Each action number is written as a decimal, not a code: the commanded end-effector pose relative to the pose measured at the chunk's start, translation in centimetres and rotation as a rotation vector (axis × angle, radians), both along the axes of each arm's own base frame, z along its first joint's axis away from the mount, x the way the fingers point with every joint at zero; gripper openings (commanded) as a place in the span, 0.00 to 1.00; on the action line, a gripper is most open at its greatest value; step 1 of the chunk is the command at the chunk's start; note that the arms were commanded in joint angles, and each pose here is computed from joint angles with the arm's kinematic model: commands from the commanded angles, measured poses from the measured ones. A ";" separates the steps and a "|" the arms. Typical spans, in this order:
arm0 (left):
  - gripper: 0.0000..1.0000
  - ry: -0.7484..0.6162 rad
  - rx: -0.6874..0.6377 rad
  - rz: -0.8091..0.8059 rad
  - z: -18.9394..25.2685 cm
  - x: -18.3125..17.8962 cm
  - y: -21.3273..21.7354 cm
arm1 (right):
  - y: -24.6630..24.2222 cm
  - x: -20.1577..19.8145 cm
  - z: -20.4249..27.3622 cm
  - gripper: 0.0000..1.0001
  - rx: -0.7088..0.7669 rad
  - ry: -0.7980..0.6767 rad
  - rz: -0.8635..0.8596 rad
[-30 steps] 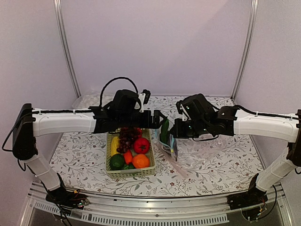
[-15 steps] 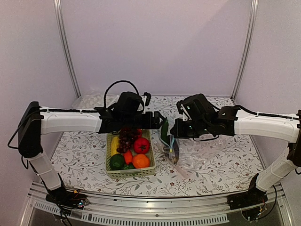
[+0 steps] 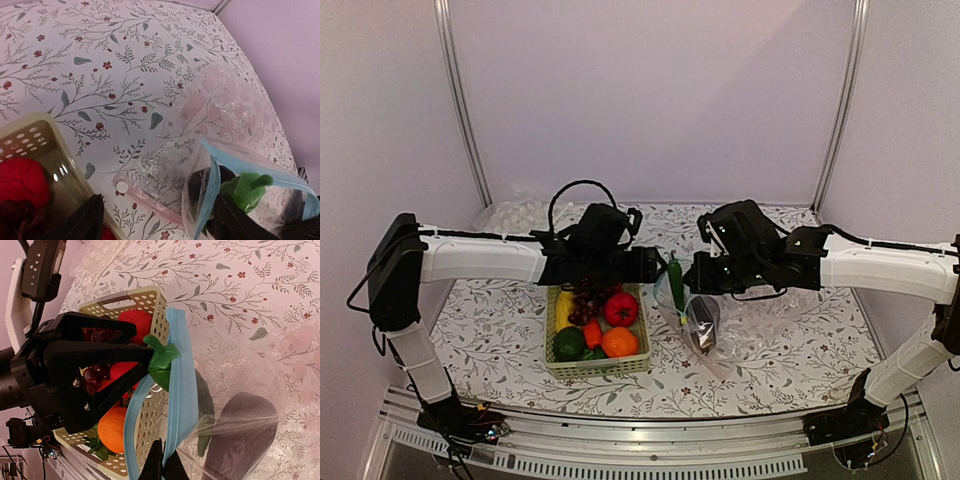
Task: Place the food in the zip-top bag and seal the zipper
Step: Adjust the zipper food storage bag at the center of the board.
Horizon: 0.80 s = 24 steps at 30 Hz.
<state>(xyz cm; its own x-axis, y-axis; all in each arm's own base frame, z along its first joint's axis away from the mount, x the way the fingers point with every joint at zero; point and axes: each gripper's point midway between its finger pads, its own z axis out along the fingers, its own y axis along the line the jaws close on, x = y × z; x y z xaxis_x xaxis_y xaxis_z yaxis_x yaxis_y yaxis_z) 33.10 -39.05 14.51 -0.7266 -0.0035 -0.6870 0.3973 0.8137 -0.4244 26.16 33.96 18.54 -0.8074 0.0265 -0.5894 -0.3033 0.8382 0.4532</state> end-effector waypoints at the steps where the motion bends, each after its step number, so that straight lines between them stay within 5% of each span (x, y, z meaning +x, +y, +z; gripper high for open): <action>1: 0.77 -0.014 -0.030 0.002 0.5 0.0 0.6 | -0.7 0.3 0.5 0.00 0.010 -0.029 -0.045; 11: 0.94 -0.124 -0.198 -0.095 6.7 -1.8 0.4 | -1.3 0.5 -0.5 0.00 0.031 -0.006 -0.088; 24: 1.00 -0.005 -0.263 -0.181 3.7 -1.5 -2.3 | -0.5 0.1 1.2 0.00 0.123 -0.017 -0.052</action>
<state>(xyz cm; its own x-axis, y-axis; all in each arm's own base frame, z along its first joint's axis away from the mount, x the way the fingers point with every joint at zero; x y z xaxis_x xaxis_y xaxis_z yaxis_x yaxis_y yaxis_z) 30.64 -40.97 18.07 -0.7173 -0.0293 -0.6961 0.5317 0.6226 -0.5741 26.33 33.45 18.62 -0.8006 0.1116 -0.5887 -0.2623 0.8181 0.5118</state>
